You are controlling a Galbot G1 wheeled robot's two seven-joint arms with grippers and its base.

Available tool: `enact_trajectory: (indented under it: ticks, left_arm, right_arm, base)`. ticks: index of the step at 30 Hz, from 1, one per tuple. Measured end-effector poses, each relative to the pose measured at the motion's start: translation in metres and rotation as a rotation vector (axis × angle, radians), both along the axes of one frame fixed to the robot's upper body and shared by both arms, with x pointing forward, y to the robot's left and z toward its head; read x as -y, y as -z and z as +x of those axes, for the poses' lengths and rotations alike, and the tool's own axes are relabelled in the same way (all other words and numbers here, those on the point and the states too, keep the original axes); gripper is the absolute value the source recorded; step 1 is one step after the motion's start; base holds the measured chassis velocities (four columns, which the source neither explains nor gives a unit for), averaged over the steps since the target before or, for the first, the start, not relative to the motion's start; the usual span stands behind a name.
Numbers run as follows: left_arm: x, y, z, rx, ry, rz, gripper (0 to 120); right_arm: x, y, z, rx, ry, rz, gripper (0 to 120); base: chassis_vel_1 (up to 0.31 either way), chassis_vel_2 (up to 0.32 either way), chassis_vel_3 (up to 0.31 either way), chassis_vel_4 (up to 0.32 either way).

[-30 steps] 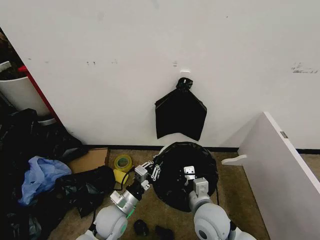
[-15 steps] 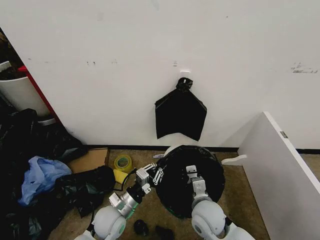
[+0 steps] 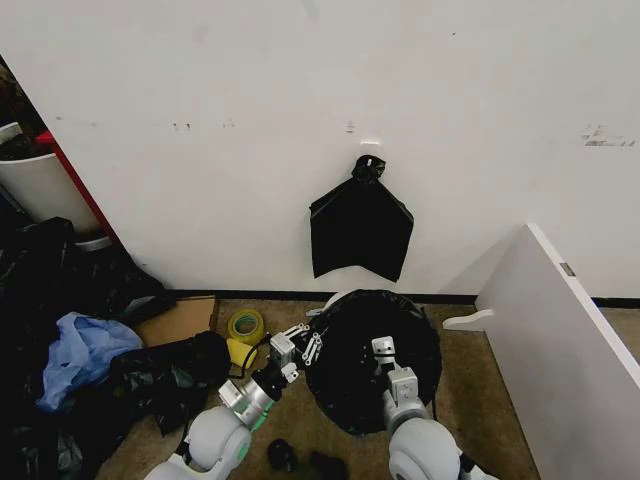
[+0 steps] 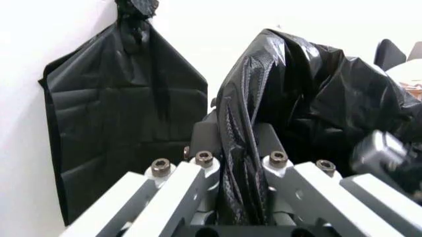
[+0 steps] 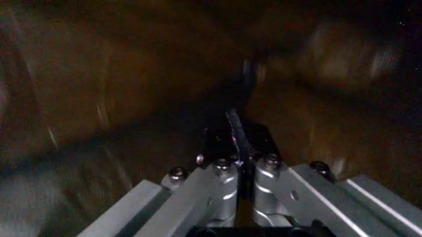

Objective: Place the garbage bag over the trash bin.

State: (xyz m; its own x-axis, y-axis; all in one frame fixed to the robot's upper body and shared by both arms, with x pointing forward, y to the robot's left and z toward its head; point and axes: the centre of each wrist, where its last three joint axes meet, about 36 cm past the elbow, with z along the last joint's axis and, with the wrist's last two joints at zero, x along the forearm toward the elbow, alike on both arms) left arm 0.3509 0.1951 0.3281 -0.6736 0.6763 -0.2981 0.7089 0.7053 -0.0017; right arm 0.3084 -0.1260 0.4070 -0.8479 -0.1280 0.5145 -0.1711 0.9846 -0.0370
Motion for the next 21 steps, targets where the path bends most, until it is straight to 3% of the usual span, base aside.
enact_trajectory:
  ticks: [6,15,21]
  left_arm:
    - [-0.008,-0.005,0.010,0.023,-0.017,-0.007,5]
    - [-0.006,-0.001,0.017,0.032,-0.027,-0.038,5]
    - [-0.006,0.008,0.019,0.032,-0.024,-0.044,5]
  right_arm:
    - [0.002,-0.015,0.004,-0.156,-0.004,-0.020,0]
    - [0.002,-0.018,-0.004,-0.171,-0.018,-0.062,0]
    - [0.003,-0.040,0.002,-0.114,-0.032,0.050,0]
  base:
    - [0.000,0.000,0.000,0.000]
    - [0.000,0.000,0.000,0.000]
    - [0.000,0.000,0.000,0.000]
